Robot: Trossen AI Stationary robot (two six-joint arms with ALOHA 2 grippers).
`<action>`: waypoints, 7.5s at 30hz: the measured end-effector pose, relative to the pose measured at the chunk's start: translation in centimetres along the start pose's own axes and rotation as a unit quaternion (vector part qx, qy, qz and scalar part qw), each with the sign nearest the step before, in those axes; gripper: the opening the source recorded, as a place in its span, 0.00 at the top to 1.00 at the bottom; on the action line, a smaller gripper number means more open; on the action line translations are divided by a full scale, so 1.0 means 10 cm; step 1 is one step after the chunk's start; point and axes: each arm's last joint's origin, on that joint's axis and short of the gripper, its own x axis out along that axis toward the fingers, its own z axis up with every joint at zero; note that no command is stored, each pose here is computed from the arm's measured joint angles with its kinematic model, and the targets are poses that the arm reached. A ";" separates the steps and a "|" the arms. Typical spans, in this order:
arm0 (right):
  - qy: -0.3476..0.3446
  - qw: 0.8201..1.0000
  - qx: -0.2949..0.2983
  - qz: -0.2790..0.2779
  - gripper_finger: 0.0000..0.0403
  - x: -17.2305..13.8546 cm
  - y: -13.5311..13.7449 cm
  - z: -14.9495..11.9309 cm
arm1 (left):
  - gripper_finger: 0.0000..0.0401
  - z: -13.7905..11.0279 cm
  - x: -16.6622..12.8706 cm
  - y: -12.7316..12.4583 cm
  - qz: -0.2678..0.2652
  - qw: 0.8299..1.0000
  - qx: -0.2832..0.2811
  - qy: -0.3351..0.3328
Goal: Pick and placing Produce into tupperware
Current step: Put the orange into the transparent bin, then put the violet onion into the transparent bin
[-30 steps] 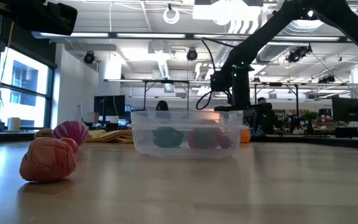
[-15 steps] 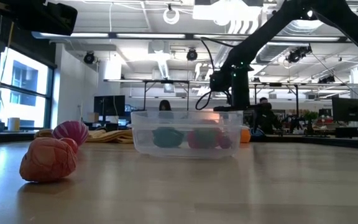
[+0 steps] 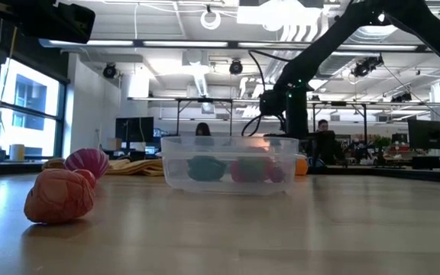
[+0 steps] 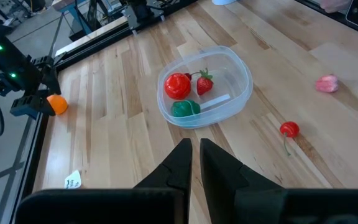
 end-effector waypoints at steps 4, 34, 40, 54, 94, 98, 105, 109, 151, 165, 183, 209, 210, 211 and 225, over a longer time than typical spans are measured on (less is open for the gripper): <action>0.000 1.000 0.001 0.000 0.11 0.00 0.00 0.00 | 0.94 0.00 0.00 0.00 0.000 1.000 0.000 0.000; 0.018 0.999 0.015 0.024 0.26 0.11 0.00 -0.05 | 0.94 0.00 0.00 0.00 0.000 1.000 0.000 0.000; 0.014 1.000 0.015 0.024 0.31 0.11 0.00 -0.05 | 0.94 0.00 0.00 0.00 0.000 1.000 0.000 0.000; 0.001 1.000 0.025 0.015 0.41 0.11 0.00 -0.04 | 0.94 0.00 0.00 0.00 0.000 1.000 0.000 0.000; -0.208 0.895 -0.348 0.186 0.41 -1.55 0.31 -1.05 | 0.94 0.00 0.00 0.00 0.000 1.000 0.000 0.000; -0.228 0.855 -0.408 0.225 0.41 -1.77 0.35 -1.36 | 0.94 0.00 0.00 0.00 0.000 1.000 0.000 0.000; -0.205 0.816 -0.469 0.268 0.41 -1.99 0.33 -1.89 | 0.94 0.00 0.00 0.00 0.000 1.000 0.000 0.000; -0.179 0.776 -0.512 0.321 0.41 -2.10 0.35 -2.24 | 0.94 0.00 0.00 0.00 0.000 1.000 0.000 0.000; -0.079 0.728 -0.648 0.209 0.41 -0.72 0.94 -3.63 | 0.94 0.00 0.00 0.00 0.000 1.000 0.000 0.000; -0.071 0.725 -0.655 0.202 0.38 -0.59 0.97 -3.67 | 0.94 0.00 0.00 0.00 0.000 1.000 0.000 0.000; -0.081 0.712 -0.667 0.203 0.31 -0.59 0.98 -3.69 | 0.94 0.00 0.00 0.00 0.000 1.000 0.000 0.000; -0.250 0.744 -0.598 0.165 0.17 -1.70 0.35 -3.60 | 0.94 0.00 0.00 0.00 0.000 1.000 0.000 0.000; -0.261 0.746 -0.591 0.161 0.17 -1.77 0.27 -3.61 | 0.94 0.00 0.00 0.00 0.000 1.000 0.000 0.000; -0.273 0.749 -0.583 0.156 0.18 -1.84 0.19 -3.61 | 0.94 0.00 0.00 0.00 0.000 1.000 0.000 0.000; -0.351 0.766 -0.522 0.134 0.46 -1.94 -0.63 -3.71 | 0.94 0.00 0.00 0.00 0.000 1.000 0.000 0.000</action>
